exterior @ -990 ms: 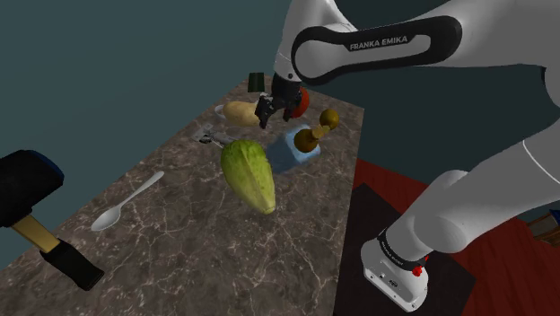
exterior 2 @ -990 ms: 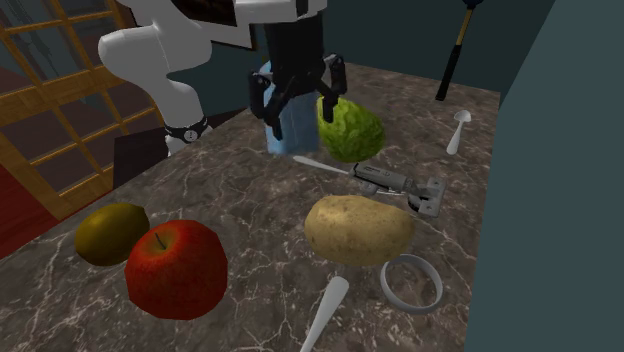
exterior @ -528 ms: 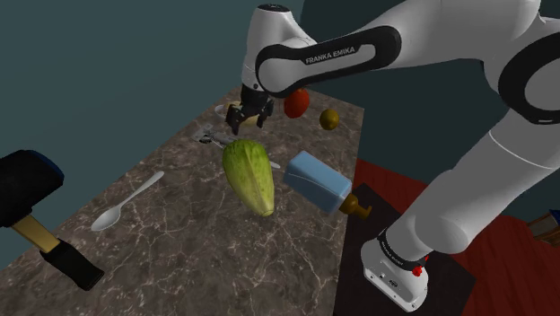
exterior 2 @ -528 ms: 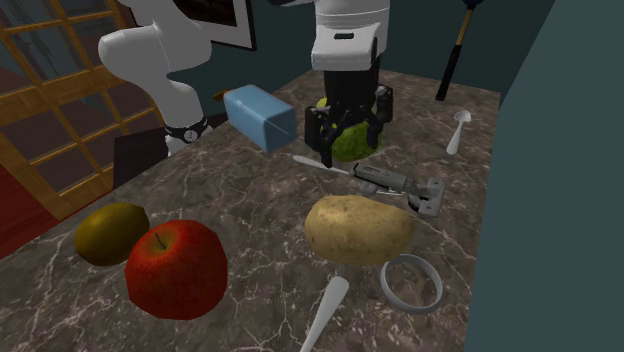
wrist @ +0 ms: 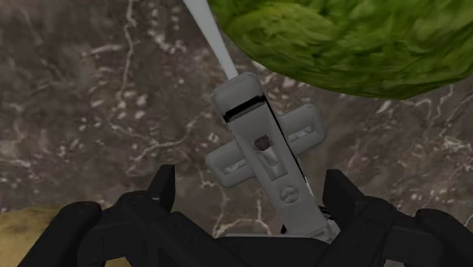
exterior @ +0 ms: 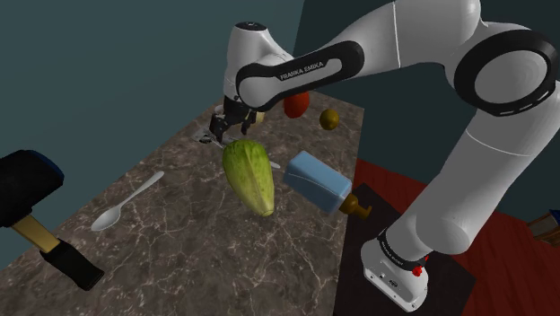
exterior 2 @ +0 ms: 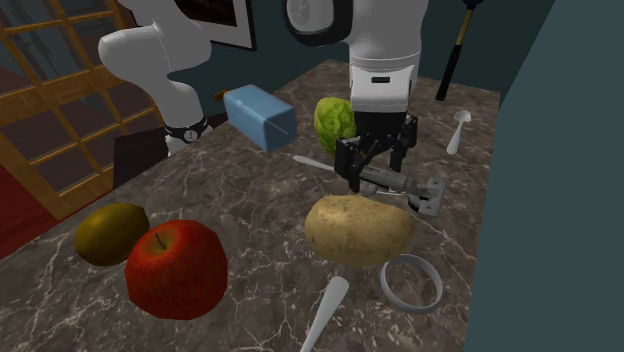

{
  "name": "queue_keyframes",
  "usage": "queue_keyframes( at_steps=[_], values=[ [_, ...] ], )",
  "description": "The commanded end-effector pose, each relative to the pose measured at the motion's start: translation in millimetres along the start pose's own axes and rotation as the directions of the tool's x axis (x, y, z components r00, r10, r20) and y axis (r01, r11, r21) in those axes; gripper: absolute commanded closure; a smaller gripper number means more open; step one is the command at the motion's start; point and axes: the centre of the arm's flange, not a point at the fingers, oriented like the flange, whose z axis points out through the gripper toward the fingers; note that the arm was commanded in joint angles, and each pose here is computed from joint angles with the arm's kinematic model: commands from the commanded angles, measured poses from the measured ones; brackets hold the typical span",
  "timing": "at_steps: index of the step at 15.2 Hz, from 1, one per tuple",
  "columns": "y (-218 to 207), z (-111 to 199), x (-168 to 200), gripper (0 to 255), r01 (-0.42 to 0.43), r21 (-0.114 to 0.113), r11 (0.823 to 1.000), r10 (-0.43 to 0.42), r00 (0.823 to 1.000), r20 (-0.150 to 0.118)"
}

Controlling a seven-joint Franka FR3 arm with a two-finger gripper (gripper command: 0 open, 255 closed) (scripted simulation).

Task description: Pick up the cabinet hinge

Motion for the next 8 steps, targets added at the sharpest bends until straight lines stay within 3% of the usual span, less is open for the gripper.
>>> queue_keyframes(
  at_steps=[1, 5, 6, 8],
  values=[
    [-0.9, 10.2, -0.4, 0, 0.0, 0.0, 1.0, 0.0, 1.0, -0.001],
    [-0.2, 23.7, -1.8, 0, 0.0, 0.0, 1.0, 0.0, 1.0, -0.001],
    [0.2, 24.1, -1.5, 255, 0.0, 0.0, 1.0, 0.0, 1.0, -0.001],
    [0.4, 24.2, -1.4, 255, 0.0, 0.0, 1.0, 0.0, 1.0, -0.001]
  ],
)
